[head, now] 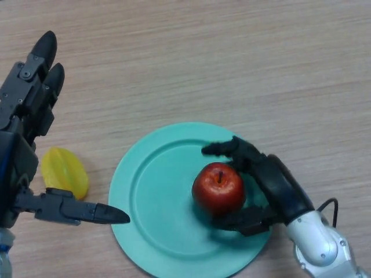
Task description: Pick up the red apple and place it on the plate
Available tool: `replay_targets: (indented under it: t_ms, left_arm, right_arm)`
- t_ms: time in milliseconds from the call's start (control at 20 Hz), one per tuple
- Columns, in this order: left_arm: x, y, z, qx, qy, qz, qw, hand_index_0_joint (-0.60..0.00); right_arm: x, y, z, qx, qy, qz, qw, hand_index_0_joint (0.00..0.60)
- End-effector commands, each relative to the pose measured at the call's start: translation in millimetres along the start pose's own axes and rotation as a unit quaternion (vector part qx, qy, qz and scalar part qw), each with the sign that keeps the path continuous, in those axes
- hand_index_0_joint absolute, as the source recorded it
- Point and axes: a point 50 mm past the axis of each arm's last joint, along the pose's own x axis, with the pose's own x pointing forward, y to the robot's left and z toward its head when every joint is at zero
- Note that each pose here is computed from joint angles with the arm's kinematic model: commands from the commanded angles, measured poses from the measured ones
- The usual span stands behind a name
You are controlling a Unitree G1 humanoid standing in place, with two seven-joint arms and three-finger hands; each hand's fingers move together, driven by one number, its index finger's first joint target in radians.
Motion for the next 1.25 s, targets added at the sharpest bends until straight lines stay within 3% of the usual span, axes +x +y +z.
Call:
replay_targets:
  t_ms: [50, 300, 500, 800, 1250]
  left_arm:
    - [-3.2, 14, 31, 0.050, -0.104, 0.023, 0.993, 0.000]
    - [-3.5, 17, 31, 0.052, -0.105, 0.024, 0.993, 0.000]
    - [-1.5, 22, 30, 0.056, -0.105, 0.035, 0.992, 0.000]
    - [0.0, 22, 26, 0.069, -0.098, 0.037, 0.992, 0.000]
    - [3.8, 32, 28, 0.077, -0.101, 0.039, 0.991, 0.000]
  right_arm:
    - [4, -30.0, 54, 0.050, -0.131, -0.046, 0.9891, 0.000]
    - [-19, -87.2, 78, 0.115, -0.162, -0.073, 0.9773, 0.000]
    - [-44, -111.9, 75, 0.160, -0.160, -0.087, 0.9703, 0.000]
    - [-63, -117.4, 75, 0.157, -0.170, -0.084, 0.9693, 0.000]
    - [-60, -115.3, 80, 0.142, -0.168, -0.061, 0.9735, 0.000]
